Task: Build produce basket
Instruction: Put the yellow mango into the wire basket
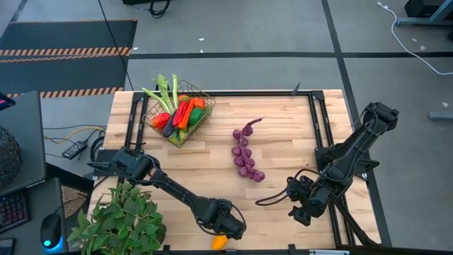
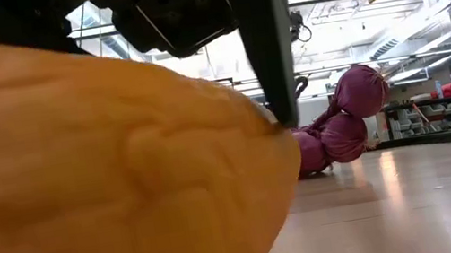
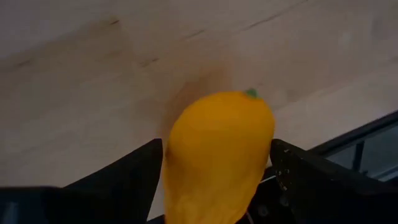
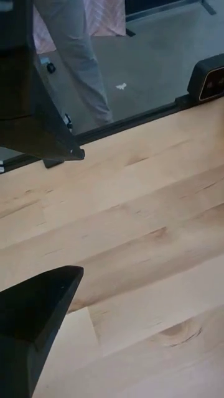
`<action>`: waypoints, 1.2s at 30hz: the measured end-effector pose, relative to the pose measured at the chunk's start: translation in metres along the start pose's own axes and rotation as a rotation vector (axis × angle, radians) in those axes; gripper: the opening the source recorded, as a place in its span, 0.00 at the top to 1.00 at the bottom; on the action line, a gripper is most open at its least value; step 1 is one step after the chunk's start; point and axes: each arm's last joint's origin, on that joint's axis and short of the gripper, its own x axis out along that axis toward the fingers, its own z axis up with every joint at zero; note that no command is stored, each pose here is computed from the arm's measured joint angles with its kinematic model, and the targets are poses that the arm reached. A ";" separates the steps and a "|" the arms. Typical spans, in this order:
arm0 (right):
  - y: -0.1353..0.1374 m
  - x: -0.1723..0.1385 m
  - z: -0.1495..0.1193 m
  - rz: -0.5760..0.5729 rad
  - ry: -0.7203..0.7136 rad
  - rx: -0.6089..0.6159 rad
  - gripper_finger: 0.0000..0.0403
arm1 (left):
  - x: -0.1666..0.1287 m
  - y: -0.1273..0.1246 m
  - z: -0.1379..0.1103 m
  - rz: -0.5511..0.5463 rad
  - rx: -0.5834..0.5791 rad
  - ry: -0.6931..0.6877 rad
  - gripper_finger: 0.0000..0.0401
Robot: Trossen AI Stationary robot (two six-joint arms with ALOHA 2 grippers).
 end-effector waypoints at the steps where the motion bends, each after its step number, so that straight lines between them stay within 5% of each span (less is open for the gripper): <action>1: 0.000 0.000 0.000 0.000 0.000 0.000 0.27 | 0.000 0.000 0.000 0.002 0.012 0.000 0.26; 14: 0.000 0.000 -0.001 0.000 0.002 -0.002 0.27 | 0.006 0.002 0.001 0.039 0.076 0.073 0.51; 21: 0.000 0.000 -0.003 -0.002 0.009 -0.012 0.27 | 0.000 0.001 0.027 0.067 0.151 0.120 0.52; 36: -0.002 0.000 -0.006 -0.032 0.019 0.049 0.27 | -0.110 0.005 0.126 0.403 0.432 -0.045 0.52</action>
